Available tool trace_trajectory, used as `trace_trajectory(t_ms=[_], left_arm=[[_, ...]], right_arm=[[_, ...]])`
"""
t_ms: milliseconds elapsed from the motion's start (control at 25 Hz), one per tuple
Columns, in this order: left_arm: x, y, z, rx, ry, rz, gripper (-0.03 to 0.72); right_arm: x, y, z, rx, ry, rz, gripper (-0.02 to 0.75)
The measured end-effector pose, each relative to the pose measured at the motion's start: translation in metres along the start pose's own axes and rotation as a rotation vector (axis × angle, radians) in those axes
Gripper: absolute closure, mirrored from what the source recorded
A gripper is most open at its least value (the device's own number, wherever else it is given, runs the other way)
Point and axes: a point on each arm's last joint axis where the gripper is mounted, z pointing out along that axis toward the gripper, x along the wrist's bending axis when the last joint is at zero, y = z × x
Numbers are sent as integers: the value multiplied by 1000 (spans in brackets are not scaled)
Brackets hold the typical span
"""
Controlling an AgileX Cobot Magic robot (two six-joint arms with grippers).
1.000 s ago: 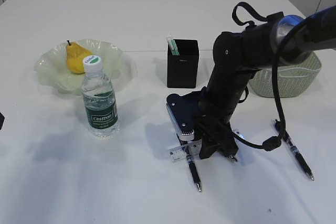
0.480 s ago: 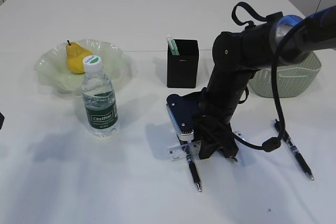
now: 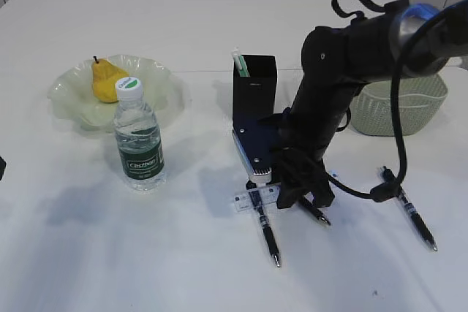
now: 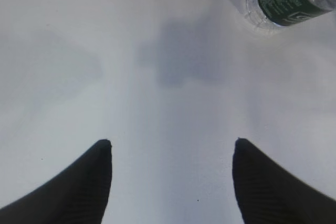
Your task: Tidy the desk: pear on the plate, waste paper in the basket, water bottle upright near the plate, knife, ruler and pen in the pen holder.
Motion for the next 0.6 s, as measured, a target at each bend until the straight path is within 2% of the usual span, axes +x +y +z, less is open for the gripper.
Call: trace_trajectory(t_ms=[160,360,600], left_arm=[[0,0,0,0,0,0,180],[0,-1,0,9,0,0,186],[0,-2,0,22,-1,0,188]], right_arm=[[0,2,-13,-5,-31,3,453],[-3,10,-49,-59,-154,27,453],[-2,11,-86,-117,-263,68,453]])
